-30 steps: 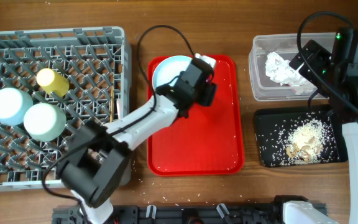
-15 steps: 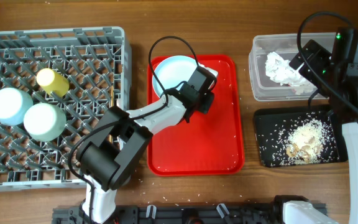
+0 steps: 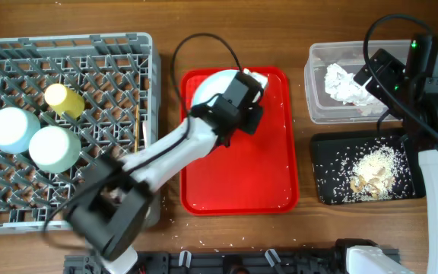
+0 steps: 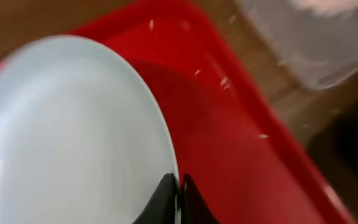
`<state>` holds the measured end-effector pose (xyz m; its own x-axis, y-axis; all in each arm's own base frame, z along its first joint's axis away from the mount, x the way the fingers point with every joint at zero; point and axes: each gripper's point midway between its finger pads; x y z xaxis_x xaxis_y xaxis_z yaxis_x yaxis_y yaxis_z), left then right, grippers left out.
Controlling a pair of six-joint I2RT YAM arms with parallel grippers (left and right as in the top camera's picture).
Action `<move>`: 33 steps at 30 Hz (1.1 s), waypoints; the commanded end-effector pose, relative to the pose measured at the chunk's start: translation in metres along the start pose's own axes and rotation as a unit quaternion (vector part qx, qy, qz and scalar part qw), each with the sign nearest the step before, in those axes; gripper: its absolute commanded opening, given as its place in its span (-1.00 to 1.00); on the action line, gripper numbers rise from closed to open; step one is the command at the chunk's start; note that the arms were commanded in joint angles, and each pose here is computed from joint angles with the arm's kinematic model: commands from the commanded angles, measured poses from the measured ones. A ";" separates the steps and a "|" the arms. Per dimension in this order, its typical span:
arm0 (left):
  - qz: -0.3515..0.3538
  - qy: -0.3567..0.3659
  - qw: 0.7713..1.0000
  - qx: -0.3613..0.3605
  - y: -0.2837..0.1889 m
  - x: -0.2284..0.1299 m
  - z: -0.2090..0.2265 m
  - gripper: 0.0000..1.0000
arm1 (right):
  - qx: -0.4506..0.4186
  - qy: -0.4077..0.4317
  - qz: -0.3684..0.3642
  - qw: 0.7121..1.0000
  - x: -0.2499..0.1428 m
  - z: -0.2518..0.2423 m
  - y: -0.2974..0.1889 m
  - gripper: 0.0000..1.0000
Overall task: Sort waste into correct bins and load items into the dishwasher rack
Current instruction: 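Lift the white plate and carry it to the rack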
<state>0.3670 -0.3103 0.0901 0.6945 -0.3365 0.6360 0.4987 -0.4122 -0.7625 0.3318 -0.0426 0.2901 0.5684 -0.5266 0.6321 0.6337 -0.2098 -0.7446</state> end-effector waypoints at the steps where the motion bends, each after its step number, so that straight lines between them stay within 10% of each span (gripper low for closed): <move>1: -0.067 -0.006 0.997 -0.039 -0.069 0.040 -0.014 -0.92 | -0.009 0.008 -0.002 1.000 0.001 -0.003 0.002 1.00; 10: -0.215 -0.138 0.967 -0.025 -0.242 0.083 0.061 -0.92 | -0.009 0.007 -0.002 1.000 0.001 -0.003 0.002 1.00; 15: -0.214 -0.196 0.933 -0.212 -0.289 0.075 0.096 -0.92 | -0.009 0.007 -0.002 1.000 0.001 -0.003 0.002 0.99; 24: -0.163 -0.368 0.852 -0.335 -0.245 0.037 0.215 -0.92 | -0.009 0.008 -0.002 1.000 0.001 -0.003 0.003 0.99; 33: -0.177 -0.412 0.846 -0.288 -0.211 0.030 0.270 -0.92 | -0.012 0.006 0.003 1.000 -0.001 -0.003 0.007 0.99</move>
<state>0.4184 -0.0100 0.2418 0.8047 0.4728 0.3591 0.5581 -0.8087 -0.1858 0.3326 -0.0426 0.2890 0.5706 -0.5267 0.6301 0.6311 -0.2098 -0.7468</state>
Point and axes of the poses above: each gripper's point midway between its finger pads, its own y axis out along the fingers, its own z axis along the line the jaws close on, x = y × z, and after that the axes turned 1 degree about -y, right-handed
